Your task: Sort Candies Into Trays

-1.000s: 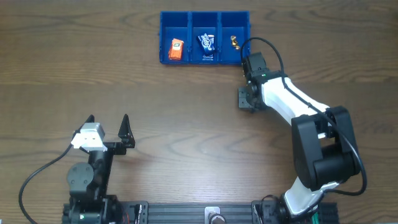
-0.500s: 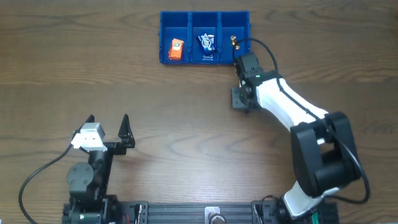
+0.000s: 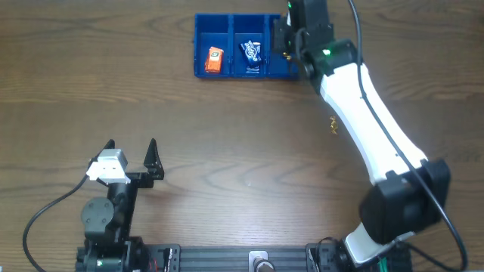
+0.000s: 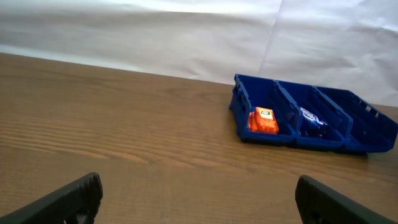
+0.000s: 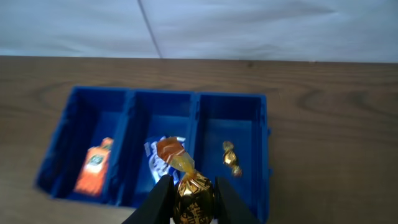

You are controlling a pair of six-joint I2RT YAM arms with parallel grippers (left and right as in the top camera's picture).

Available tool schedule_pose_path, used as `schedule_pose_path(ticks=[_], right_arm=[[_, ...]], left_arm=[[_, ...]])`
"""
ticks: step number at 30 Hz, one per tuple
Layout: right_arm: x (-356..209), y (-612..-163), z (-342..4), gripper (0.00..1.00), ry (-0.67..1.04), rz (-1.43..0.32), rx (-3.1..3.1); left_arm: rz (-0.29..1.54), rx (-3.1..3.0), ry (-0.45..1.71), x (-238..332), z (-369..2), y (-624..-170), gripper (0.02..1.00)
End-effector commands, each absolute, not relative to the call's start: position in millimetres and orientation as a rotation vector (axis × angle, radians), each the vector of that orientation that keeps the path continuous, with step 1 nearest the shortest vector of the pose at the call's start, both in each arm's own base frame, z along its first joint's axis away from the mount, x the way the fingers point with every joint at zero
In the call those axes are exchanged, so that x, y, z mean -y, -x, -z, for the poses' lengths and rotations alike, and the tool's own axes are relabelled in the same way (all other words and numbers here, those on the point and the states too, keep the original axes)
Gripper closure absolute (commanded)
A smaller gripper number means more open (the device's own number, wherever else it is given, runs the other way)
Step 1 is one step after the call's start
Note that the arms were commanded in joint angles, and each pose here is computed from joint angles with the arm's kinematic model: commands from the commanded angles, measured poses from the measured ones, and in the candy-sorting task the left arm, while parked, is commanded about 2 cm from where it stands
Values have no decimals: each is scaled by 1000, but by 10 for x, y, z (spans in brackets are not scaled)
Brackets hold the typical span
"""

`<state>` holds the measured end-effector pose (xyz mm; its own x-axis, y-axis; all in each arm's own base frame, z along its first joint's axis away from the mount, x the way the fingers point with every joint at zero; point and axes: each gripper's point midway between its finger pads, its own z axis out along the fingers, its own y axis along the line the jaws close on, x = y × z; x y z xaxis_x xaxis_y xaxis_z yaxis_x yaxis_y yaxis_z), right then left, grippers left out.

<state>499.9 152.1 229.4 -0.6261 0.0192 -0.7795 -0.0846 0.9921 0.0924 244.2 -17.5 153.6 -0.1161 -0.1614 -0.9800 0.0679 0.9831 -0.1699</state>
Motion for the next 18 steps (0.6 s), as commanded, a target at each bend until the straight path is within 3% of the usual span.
schedule_pose_path(ticks=[1,7,15,17,18], right_arm=[[-1475,-5220,-1583,827,61,-28,-2345],[-1445,-5266,-1093,785,65,7,-2428],[-1408,-5309,-1044,774,53,32,-2420],[-1392,-5309,-1045,720,49,44,-2420],[-1392,-5308,-1043,632,50,44,-2420]], left_arm=[[201,-1726,46,215,-1375,-2430,23],[201,-1726,46,215,-1375,-2430,20],[201,-1726,46,215,-1375,-2430,20],[201,-1726,46,215,-1375,-2430,20],[201,-1726,46,215,-1375,-2430,23]])
